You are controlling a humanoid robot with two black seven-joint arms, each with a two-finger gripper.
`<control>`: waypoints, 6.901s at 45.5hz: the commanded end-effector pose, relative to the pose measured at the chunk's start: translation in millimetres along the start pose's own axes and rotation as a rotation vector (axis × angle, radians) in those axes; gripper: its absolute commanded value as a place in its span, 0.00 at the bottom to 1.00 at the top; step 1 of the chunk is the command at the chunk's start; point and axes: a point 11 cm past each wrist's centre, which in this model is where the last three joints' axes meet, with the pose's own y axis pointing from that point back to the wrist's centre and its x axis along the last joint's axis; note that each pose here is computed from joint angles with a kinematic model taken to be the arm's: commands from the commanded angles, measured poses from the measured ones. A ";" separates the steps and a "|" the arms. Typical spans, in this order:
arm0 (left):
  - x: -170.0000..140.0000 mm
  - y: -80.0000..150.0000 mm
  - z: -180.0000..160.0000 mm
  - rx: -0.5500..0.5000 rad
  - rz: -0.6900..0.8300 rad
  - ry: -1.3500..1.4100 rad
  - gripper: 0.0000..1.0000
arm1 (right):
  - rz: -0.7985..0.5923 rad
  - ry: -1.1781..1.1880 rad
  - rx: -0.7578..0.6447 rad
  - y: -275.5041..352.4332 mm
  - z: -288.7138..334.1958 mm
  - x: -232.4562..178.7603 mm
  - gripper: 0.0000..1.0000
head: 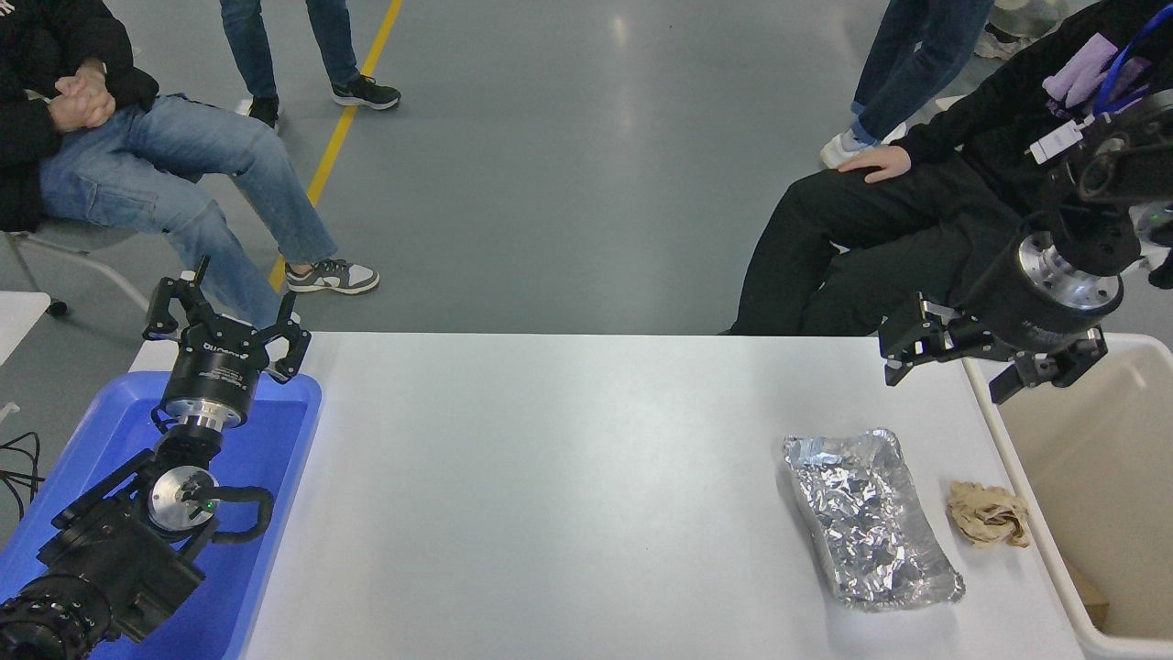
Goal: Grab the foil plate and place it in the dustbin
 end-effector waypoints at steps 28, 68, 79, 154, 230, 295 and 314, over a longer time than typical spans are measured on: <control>-0.4 -0.1 0.2 -0.002 -0.003 0.002 0.98 | 0.074 0.054 -0.025 -157.7 37.1 -64.2 0.86; -0.4 -0.1 0.2 -0.002 -0.003 0.002 0.98 | 0.112 0.103 -0.036 -174.0 40.7 -76.5 0.22; -0.4 -0.1 0.2 -0.002 -0.003 0.002 0.98 | 0.092 0.043 -0.015 -174.3 36.6 -81.0 0.00; -0.1 -0.1 0.0 0.000 0.000 0.000 0.98 | 0.066 0.035 0.230 156.9 -15.5 11.9 0.00; 0.0 -0.1 0.3 -0.002 0.001 0.002 0.98 | 0.410 -0.642 -0.323 -38.5 305.2 -69.3 0.00; 0.4 0.0 0.5 -0.003 0.002 0.001 0.98 | 0.814 -0.689 -0.443 -137.1 295.9 -65.8 0.82; -0.6 -0.7 0.5 -0.002 -0.001 0.001 0.98 | 0.704 -0.592 -0.330 -75.9 272.7 -38.1 0.99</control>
